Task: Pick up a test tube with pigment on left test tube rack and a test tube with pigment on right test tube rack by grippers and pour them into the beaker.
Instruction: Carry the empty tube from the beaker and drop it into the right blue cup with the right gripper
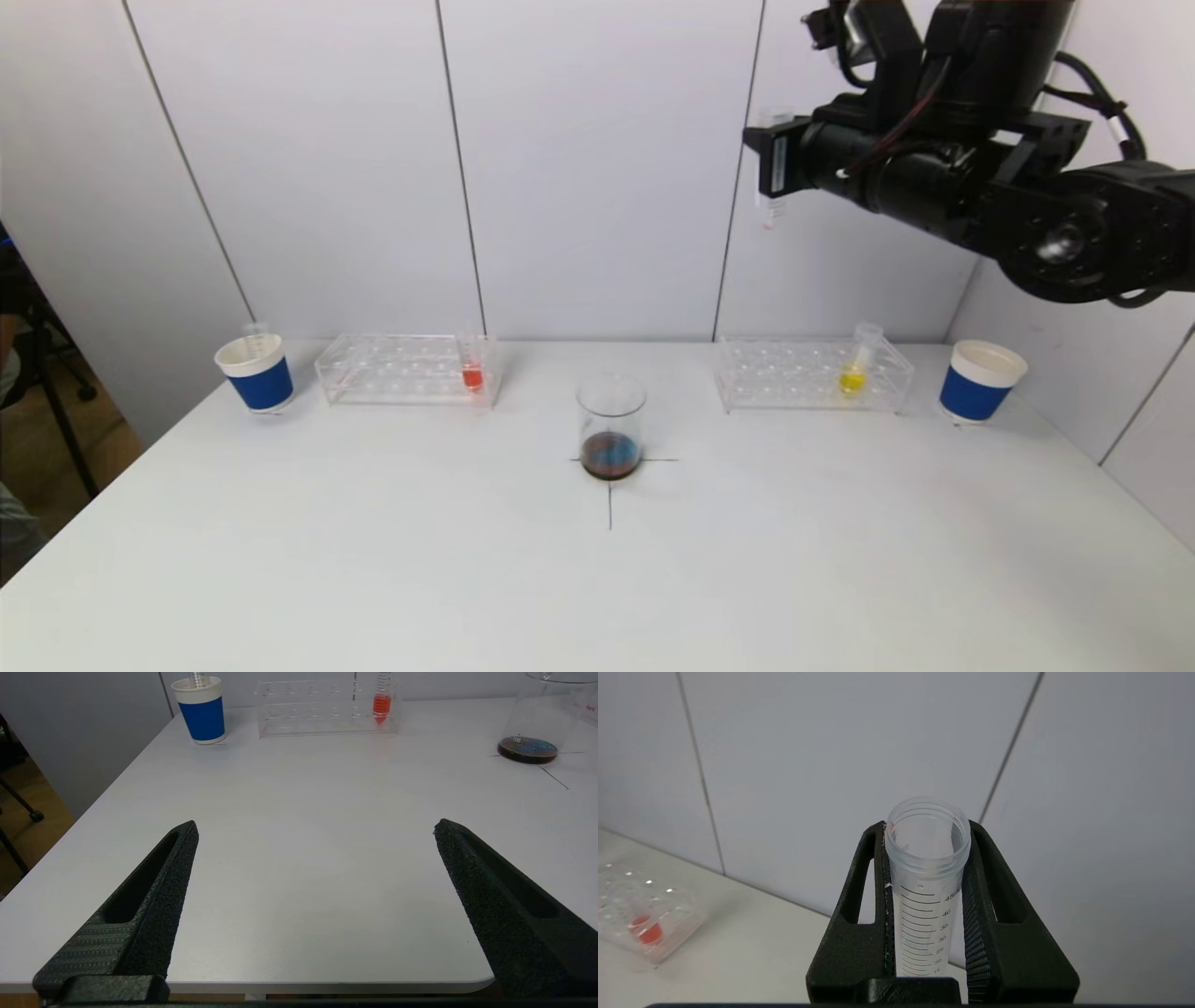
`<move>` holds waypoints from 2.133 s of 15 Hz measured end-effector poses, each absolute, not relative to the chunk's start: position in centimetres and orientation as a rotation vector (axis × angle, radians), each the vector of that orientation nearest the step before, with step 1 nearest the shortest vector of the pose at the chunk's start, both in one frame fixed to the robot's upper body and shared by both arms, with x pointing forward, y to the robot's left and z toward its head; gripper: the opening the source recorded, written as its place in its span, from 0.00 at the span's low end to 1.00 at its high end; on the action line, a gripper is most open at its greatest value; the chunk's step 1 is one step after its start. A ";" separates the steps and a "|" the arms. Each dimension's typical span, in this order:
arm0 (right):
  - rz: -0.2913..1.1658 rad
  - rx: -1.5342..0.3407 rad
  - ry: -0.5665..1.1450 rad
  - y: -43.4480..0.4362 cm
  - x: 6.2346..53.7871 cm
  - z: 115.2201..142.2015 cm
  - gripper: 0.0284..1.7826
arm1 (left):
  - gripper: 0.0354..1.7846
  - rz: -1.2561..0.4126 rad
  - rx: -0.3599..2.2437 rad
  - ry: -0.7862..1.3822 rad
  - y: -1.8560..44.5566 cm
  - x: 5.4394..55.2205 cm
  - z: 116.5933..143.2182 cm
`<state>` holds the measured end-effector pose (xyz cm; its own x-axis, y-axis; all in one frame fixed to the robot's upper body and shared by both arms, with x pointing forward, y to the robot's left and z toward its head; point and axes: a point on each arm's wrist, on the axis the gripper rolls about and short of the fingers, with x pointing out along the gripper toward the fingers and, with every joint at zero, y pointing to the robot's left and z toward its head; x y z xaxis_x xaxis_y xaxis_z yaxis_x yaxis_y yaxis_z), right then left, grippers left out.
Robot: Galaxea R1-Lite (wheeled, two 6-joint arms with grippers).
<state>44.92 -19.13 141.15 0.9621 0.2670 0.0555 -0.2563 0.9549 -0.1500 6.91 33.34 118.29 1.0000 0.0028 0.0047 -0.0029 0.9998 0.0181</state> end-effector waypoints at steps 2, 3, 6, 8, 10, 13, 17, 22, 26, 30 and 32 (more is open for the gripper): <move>0.187 -0.131 -0.083 -21.8 45.2 142.4 0.25 | 0.99 0.003 0.019 -0.005 33.3 6.9 118.3; 0.148 -0.120 -0.084 -23.2 45.3 142.8 0.25 | 0.99 0.003 0.018 -0.005 33.3 6.9 118.3; 0.043 -0.095 -0.053 -27.1 45.8 143.4 0.25 | 0.99 0.002 0.018 -0.005 33.3 6.9 118.3; -0.017 -0.078 -0.055 -29.3 46.0 143.6 0.25 | 0.99 0.003 0.018 -0.005 33.3 6.9 118.3; -0.077 -0.065 -0.049 -31.6 46.3 143.5 0.25 | 0.99 0.003 0.018 -0.005 33.3 6.9 118.3; -0.151 -0.045 -0.011 -34.4 46.6 142.8 0.25 | 0.99 0.003 0.018 -0.005 33.3 6.9 118.3; -0.226 -0.002 0.037 -37.8 47.0 141.2 0.25 | 0.99 0.003 0.018 -0.005 33.3 6.9 118.3; -0.292 0.013 0.128 -40.9 48.0 137.8 0.25 | 0.99 0.003 0.018 -0.005 33.3 6.9 118.3; -0.265 0.024 0.206 -41.7 48.6 134.9 0.25 | 0.99 0.003 0.018 -0.005 33.3 6.9 118.3; -0.267 0.020 0.190 -42.0 49.8 132.4 0.25 | 0.99 0.003 0.018 -0.005 33.3 6.9 118.3; -0.268 0.023 0.212 -42.1 50.4 131.0 0.25 | 0.99 0.003 0.018 -0.005 33.3 6.9 118.3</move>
